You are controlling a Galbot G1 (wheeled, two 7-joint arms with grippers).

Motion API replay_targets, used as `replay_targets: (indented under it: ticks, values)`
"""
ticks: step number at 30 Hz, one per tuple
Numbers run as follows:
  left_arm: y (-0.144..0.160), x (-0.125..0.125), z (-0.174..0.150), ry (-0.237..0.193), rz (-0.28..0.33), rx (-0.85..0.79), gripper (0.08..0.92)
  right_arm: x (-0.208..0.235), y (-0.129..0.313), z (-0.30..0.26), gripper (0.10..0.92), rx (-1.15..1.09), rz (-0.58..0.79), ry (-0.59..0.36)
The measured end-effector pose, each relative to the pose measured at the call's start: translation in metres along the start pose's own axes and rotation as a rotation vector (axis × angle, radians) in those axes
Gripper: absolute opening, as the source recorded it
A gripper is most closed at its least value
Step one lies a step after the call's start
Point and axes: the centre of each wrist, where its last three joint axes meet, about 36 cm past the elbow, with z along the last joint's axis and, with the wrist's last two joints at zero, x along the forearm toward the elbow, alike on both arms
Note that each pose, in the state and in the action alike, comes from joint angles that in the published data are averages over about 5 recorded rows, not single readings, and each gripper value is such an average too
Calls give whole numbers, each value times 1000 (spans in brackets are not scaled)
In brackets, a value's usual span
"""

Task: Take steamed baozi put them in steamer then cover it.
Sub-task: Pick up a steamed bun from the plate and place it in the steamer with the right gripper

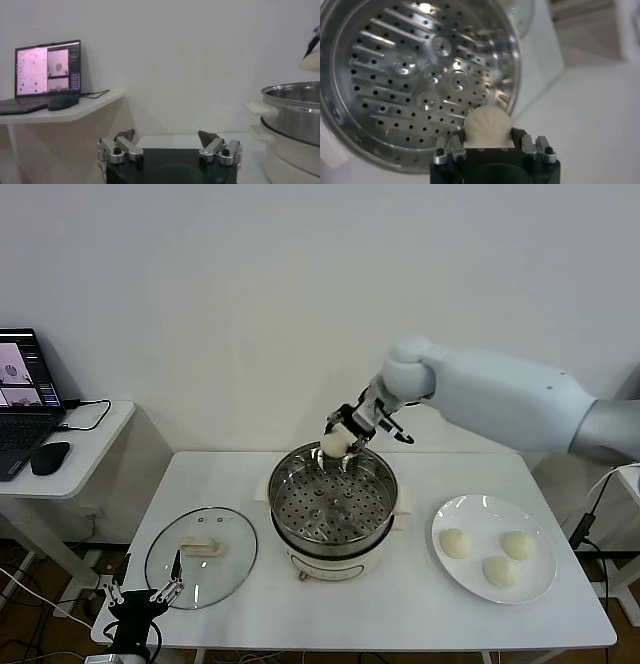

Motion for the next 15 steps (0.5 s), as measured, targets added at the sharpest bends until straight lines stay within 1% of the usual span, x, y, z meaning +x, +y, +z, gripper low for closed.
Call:
replay_targets:
  ticks: [6,15]
  values:
    - [-2,0,-2,-4,-2,6,823,-25,1,-1,585,105,-38,-4]
    - [-1,0,-4,-8,-5,4,823,-56,9,-1,596,201,-81,-16]
